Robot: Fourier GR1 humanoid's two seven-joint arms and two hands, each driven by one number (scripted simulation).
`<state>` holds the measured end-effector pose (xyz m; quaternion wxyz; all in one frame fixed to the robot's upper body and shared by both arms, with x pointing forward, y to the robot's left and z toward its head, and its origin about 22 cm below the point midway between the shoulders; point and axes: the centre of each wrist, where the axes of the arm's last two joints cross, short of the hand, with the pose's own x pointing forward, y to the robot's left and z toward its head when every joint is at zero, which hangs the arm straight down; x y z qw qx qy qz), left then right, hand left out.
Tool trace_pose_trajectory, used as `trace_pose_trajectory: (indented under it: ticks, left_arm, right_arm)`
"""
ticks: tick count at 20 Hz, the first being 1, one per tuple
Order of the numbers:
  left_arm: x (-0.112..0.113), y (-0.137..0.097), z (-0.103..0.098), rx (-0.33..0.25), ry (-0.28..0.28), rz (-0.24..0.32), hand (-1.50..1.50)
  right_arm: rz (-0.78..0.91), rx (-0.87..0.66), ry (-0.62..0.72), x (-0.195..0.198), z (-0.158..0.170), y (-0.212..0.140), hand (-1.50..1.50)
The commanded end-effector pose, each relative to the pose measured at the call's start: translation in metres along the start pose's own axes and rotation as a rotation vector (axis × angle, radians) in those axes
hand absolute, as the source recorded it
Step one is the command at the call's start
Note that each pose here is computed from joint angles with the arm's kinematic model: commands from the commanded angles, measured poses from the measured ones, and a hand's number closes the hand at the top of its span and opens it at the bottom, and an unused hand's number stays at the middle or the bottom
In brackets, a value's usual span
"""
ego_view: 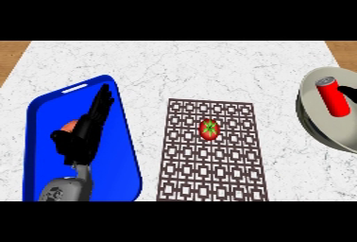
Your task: Pick the can from the placemat and place it in the bowl
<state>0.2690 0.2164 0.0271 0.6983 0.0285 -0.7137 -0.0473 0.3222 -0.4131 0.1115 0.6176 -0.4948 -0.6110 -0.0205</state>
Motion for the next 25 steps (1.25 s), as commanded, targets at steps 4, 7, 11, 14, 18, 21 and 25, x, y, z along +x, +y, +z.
trace_pose_trajectory:
  ticks: [4,7,11,14,18,21,25]
  left_arm:
    - [0.021,0.003,-0.003,-0.004,-0.001,0.003,0.00]
    - [0.012,-0.001,-0.007,0.012,-0.005,-0.006,0.00]
    - [-0.005,0.001,0.002,0.013,0.002,-0.009,0.00]
    - [-0.002,0.015,0.003,-0.011,-0.010,-0.005,0.00]
    - [-0.003,0.002,0.004,0.004,-0.003,0.000,0.00]
    - [-0.001,0.000,-0.012,0.017,0.001,-0.008,0.00]
    - [0.006,0.005,-0.016,0.001,0.007,-0.008,0.00]
  right_arm:
    - [-0.180,-0.076,0.038,0.020,0.012,-0.027,-1.50]
    - [-0.253,-0.065,0.053,0.003,0.016,-0.065,-1.50]
    - [-0.343,-0.078,0.051,-0.023,0.036,-0.086,-1.50]
    - [-0.350,-0.033,0.048,-0.026,0.050,-0.107,-1.50]
    - [-0.397,-0.005,0.023,-0.036,0.062,-0.127,-1.50]
    - [-0.374,0.055,0.012,-0.051,0.094,-0.117,-1.50]
    - [-0.379,0.051,0.020,-0.044,0.082,-0.143,-1.50]
